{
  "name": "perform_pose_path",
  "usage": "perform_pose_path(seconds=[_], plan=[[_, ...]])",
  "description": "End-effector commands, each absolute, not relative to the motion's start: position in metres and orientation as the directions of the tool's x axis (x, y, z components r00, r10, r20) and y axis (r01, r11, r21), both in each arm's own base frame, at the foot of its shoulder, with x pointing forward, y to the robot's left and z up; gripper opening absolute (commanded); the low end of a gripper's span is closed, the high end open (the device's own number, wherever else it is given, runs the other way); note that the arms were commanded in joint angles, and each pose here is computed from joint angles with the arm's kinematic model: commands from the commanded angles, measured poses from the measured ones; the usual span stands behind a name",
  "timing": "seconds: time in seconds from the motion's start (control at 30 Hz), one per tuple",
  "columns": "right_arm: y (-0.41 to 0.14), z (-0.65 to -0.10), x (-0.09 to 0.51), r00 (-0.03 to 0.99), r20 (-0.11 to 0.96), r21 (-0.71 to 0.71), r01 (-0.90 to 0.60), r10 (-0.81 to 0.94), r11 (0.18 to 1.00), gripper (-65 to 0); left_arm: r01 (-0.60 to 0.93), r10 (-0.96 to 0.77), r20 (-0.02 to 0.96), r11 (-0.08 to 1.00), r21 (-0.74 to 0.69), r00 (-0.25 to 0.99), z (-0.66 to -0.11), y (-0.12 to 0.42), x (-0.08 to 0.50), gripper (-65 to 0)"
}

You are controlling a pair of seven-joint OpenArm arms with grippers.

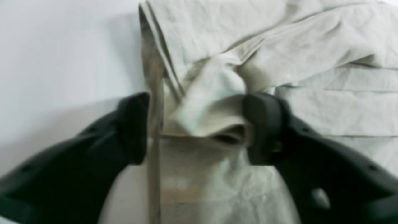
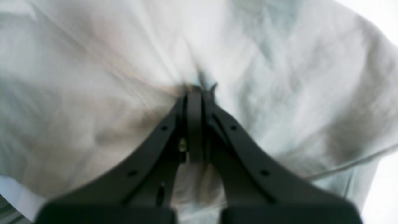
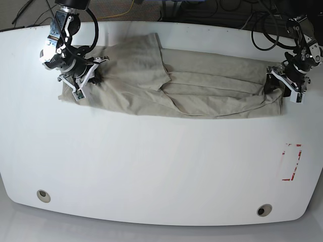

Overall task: Layout the t-shirt on the table in an organized manner, then fold the t-shirt properly
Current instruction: 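Drag the gripped end with the left gripper to straighten the strip, then fold the gripped end with the left gripper toward the right gripper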

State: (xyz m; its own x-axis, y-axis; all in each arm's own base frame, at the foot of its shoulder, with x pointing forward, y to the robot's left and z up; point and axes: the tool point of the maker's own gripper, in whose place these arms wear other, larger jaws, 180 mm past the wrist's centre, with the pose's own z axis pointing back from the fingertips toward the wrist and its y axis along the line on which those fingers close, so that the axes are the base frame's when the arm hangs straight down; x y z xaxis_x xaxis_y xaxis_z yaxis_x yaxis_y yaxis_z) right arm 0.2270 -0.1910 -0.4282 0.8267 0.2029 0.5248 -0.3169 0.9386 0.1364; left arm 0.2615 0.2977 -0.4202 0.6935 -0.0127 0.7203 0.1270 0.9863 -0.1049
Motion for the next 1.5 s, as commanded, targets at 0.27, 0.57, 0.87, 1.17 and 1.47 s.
perform_pose_path(seconds=[0.27,0.57,0.87,1.17,1.47], plan=[[-0.196,-0.433,0.219,0.849,0.479,0.118,-0.315,0.224,0.942,-65.0,0.143,-0.051,0.678,0.986,-0.08,0.733,-0.426,0.3,0.253,-65.0],[-0.197,-0.433,0.22,0.849,0.478,0.115,-0.315,0.226,0.942,-65.0,0.205,-0.129,0.761,0.979,-0.005,0.635,-0.383,0.283,0.271,-65.0],[-0.196,-0.433,0.22,0.847,0.481,0.117,-0.315,0.224,0.942,-65.0,0.336,-0.238,0.834,0.939,0.067,0.499,-0.336,0.231,0.289,-65.0],[-0.196,-0.433,0.22,0.847,0.481,0.117,-0.315,0.224,0.942,-65.0,0.519,-0.291,0.835,0.855,0.008,0.466,-0.345,0.15,0.281,-65.0],[-0.196,-0.433,0.22,0.848,0.482,0.118,-0.315,0.223,0.942,-65.0,0.524,-0.207,0.859,0.848,-0.081,0.468,-0.347,0.112,0.28,-65.0]])
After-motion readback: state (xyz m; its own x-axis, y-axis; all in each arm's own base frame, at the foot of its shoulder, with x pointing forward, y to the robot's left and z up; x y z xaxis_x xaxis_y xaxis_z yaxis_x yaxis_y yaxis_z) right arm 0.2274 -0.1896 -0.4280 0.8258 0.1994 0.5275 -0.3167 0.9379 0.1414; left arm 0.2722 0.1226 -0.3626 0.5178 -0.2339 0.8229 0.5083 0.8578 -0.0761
